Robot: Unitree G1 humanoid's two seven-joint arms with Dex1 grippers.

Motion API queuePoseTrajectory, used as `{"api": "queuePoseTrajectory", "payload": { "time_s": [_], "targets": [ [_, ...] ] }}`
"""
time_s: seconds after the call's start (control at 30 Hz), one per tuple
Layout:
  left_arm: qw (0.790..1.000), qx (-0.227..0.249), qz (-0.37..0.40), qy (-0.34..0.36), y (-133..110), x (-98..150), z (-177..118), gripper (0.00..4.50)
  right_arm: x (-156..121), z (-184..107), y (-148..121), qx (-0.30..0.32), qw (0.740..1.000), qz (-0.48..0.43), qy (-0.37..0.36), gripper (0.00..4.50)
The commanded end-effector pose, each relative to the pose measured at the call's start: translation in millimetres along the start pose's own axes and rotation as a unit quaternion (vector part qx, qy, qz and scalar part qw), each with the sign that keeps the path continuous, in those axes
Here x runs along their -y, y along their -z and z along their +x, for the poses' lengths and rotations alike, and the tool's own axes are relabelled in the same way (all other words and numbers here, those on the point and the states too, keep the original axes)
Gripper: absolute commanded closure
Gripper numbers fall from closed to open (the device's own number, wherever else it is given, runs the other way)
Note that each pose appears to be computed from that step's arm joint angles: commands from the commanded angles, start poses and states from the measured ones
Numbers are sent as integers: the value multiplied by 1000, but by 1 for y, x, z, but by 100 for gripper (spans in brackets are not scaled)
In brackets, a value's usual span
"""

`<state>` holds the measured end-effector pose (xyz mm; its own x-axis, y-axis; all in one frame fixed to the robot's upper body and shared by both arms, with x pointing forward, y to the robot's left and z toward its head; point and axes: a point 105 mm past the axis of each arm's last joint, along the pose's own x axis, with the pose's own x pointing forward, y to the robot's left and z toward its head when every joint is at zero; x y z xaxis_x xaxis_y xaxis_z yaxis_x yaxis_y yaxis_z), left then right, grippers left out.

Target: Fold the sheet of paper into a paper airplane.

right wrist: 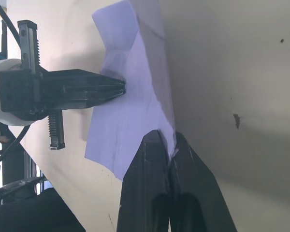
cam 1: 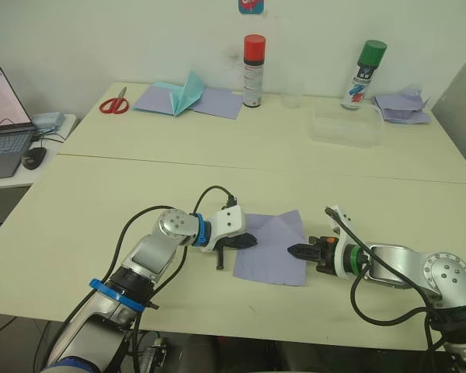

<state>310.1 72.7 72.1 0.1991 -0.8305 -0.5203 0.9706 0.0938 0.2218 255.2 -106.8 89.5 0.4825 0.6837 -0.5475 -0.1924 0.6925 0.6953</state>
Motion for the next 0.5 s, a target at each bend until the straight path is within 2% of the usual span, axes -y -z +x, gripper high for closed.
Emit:
{"api": "queuePoseTrajectory", "payload": {
  "time_s": [0.03, 0.17, 0.2, 0.3, 0.47, 0.5],
  "targets": [
    [999, -48, -20, 10, 25, 8, 3, 450, 4, -4, -5, 17, 999, -27, 13, 447],
    [998, -50, -20, 10, 27, 9, 3, 450, 13, -5, -10, 29, 997, -58, 29, 447],
    [998, -51, -20, 11, 27, 9, 3, 450, 13, -6, -10, 32, 997, -62, 28, 430],
    [998, -53, -19, 16, 28, 11, 3, 450, 15, -9, -12, 40, 995, -82, 31, 358],
    [998, -54, -18, 17, 29, 10, 4, 450, 23, -25, -33, 81, 983, -154, 64, 178],
    [998, -54, -17, 18, 29, 10, 3, 450, 19, -32, -46, 105, 970, -205, 71, 178]
  ]
}}
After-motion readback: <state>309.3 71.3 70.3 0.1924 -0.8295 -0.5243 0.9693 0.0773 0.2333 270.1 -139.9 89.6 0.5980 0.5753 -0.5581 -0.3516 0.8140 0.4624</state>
